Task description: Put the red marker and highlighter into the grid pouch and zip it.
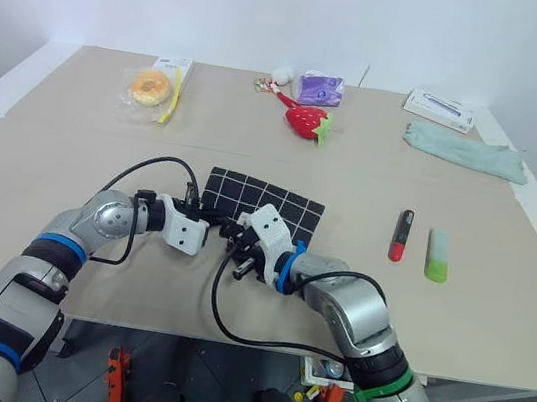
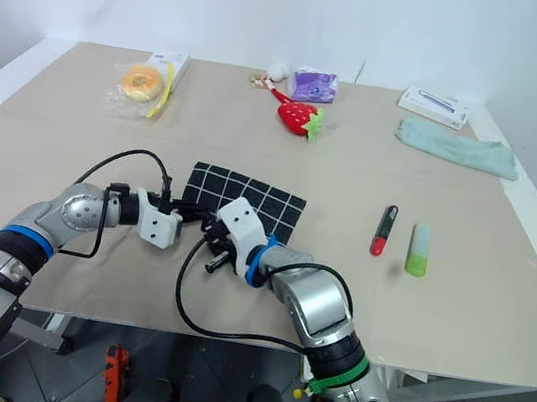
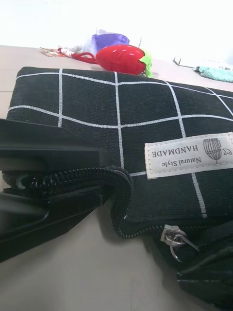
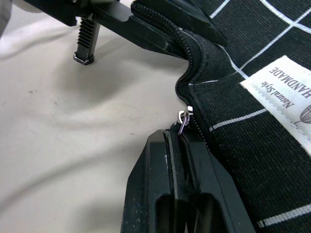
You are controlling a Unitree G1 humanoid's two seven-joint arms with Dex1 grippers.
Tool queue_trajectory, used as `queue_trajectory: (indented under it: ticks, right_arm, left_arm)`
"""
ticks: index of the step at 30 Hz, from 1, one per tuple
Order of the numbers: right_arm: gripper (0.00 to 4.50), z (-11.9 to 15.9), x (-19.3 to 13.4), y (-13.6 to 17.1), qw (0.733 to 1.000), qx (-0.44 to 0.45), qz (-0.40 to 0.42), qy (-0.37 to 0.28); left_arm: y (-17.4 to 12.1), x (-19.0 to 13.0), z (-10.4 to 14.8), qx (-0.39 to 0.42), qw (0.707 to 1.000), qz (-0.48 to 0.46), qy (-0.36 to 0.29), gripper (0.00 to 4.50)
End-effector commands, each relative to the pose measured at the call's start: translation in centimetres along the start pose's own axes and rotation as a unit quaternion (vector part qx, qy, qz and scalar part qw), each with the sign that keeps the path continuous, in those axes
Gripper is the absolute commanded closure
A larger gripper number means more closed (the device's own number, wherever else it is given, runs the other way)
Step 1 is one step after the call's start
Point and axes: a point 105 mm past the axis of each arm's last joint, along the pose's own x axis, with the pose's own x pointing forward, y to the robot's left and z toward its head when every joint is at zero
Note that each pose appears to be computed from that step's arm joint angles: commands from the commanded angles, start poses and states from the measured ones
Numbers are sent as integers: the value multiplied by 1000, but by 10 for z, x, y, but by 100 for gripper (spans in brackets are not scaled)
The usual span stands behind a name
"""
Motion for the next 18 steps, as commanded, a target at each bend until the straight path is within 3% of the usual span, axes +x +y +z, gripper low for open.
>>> queue_trajectory:
  ticks: [1, 8, 12, 18]
  right_arm:
    - [445, 20, -4, 4, 999, -23, 8, -40]
    - [445, -4, -15, -37, 995, -65, -68, 20]
    - [445, 2, -15, -33, 995, -81, -62, 15]
    - [445, 23, -7, 2, 996, -82, -3, -34]
  left_arm:
    - [-16, 8, 8, -6, 1000, -23, -16, 450]
    - [-14, 8, 9, -16, 1000, -18, -20, 450]
    - [-13, 8, 10, -21, 999, -14, -21, 450]
    - [-13, 9, 11, -29, 999, -12, -23, 450]
